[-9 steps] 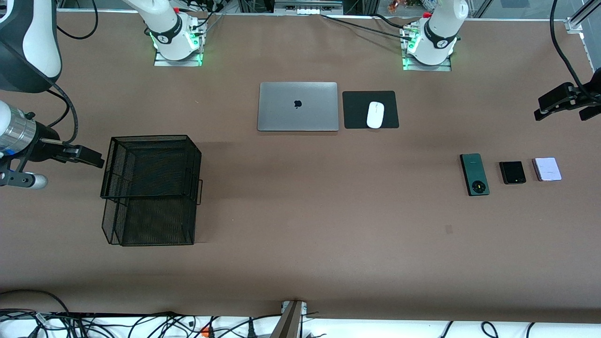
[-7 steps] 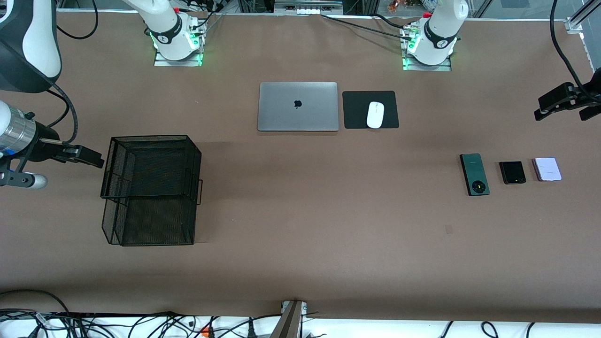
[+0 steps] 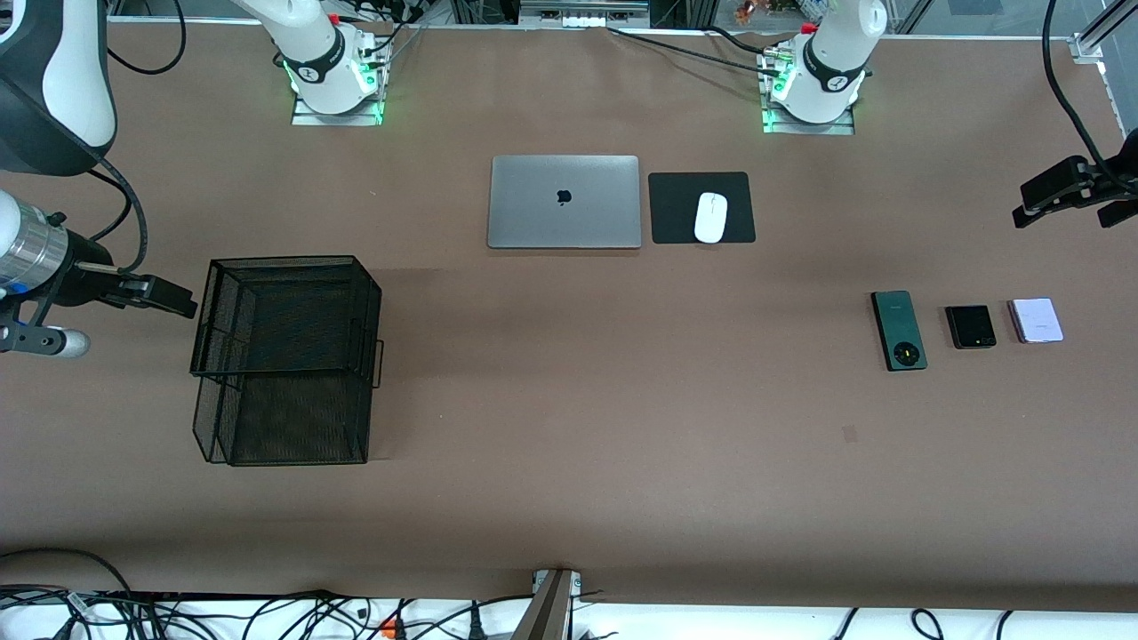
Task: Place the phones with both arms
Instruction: 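Reach the left gripper down to the green phone, then close the left gripper on the green phone and lift it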
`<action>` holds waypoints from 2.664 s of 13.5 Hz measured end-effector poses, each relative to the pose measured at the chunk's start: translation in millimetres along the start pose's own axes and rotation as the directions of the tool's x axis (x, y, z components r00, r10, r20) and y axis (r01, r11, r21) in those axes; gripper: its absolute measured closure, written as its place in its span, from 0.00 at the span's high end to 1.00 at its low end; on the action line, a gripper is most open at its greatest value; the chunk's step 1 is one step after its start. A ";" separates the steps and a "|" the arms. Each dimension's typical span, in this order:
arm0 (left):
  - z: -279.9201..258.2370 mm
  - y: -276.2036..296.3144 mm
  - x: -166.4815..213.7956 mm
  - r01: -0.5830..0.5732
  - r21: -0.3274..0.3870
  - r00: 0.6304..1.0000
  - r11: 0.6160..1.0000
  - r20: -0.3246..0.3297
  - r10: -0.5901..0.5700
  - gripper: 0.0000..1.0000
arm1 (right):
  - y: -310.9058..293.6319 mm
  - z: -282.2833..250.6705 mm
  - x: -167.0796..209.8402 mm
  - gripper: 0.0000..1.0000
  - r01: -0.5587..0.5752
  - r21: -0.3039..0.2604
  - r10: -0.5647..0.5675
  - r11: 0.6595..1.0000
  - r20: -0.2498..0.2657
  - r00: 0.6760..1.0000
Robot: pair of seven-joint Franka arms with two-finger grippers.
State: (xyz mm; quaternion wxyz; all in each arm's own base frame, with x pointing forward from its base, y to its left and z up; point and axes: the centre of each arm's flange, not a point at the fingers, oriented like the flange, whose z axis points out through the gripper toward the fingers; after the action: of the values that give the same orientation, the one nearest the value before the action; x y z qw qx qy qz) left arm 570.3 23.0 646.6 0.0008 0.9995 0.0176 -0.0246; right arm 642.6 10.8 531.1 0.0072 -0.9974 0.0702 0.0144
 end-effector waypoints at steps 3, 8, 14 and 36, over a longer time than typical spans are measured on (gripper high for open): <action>24.0 -10.4 9.1 0.002 0.017 0.999 1.000 0.039 -0.002 1.00 | 0.3 0.0 0.0 1.00 0.000 0.000 0.000 1.000 0.000 1.000; 82.7 -20.1 47.1 -0.112 0.075 0.990 0.991 0.089 0.105 1.00 | 4.5 -0.1 0.7 1.00 -0.007 0.000 0.007 1.000 0.000 1.000; 110.6 -10.7 61.2 -0.136 0.084 0.986 0.987 0.110 0.127 1.00 | 5.3 -0.2 0.8 1.00 -0.008 0.000 0.008 1.000 0.000 1.000; 427.1 -78.3 -12.6 0.048 0.050 0.996 0.998 -0.082 -0.044 1.00 | 5.6 -0.3 1.0 1.00 -0.009 0.000 0.009 1.000 -0.002 1.000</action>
State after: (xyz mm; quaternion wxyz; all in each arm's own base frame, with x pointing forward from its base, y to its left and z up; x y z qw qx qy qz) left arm 533.9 99.9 220.6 -0.0266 0.9987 0.0400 0.0154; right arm 642.8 5.1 531.3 0.0071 -0.9971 0.0747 0.0136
